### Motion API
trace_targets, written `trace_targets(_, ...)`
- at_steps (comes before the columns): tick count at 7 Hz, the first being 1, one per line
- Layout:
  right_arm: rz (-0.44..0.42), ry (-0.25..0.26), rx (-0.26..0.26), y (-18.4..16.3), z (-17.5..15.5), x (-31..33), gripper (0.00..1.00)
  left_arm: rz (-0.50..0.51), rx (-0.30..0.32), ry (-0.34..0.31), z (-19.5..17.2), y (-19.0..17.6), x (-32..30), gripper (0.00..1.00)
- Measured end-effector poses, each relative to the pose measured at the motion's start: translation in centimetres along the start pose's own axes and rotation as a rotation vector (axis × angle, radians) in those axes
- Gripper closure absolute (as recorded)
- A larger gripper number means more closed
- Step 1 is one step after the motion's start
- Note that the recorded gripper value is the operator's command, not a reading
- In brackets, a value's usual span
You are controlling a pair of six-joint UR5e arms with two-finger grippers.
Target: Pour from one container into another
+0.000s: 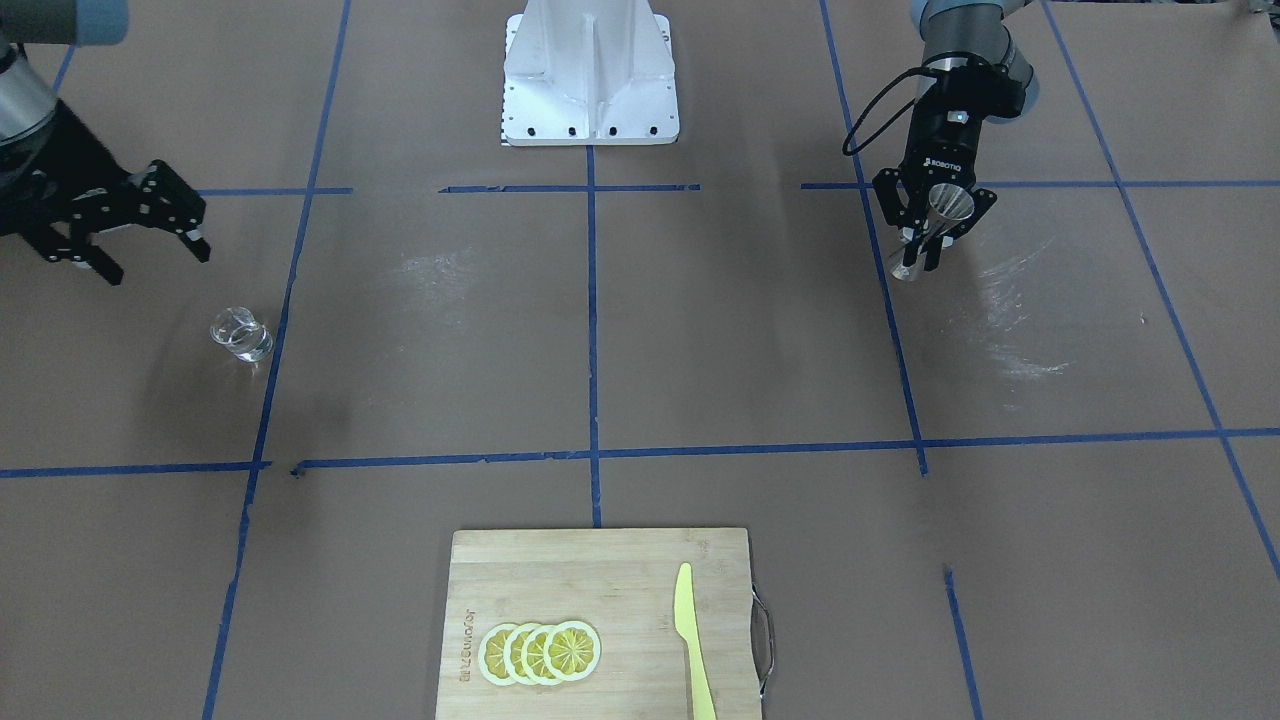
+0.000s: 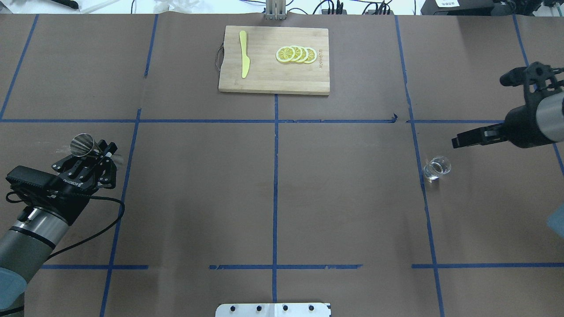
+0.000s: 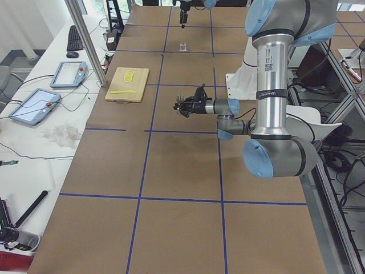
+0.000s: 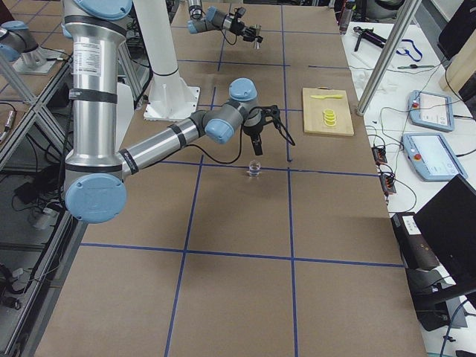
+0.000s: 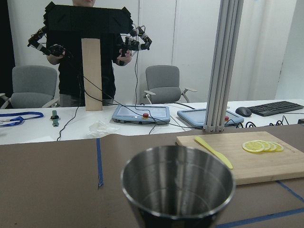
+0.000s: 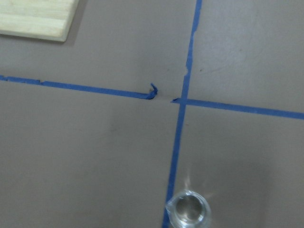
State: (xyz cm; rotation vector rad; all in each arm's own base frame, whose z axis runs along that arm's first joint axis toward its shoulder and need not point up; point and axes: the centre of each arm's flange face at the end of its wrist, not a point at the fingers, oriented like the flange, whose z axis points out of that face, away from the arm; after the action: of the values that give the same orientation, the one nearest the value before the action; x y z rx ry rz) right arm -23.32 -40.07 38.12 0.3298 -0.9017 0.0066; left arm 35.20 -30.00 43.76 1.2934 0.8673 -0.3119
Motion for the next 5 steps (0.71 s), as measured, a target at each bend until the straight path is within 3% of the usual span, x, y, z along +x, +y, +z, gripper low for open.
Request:
trace_targets(3,0.113,0.111,0.297,8.4,1.7,-6.6,0.02,-0.025,0.015,0.012,0.8,0.1,1.8,1.00)
trace_targets(4,0.090,0.163,0.429,12.4,2.8,-7.3,0.05,-0.025,0.016,0.012,0.9,0.1,1.9,1.00)
trace_targets(5,0.086,0.182,0.544,15.8,3.7,-7.3,0.02,-0.024,0.016,0.011,0.9,0.2,2.0,1.00)
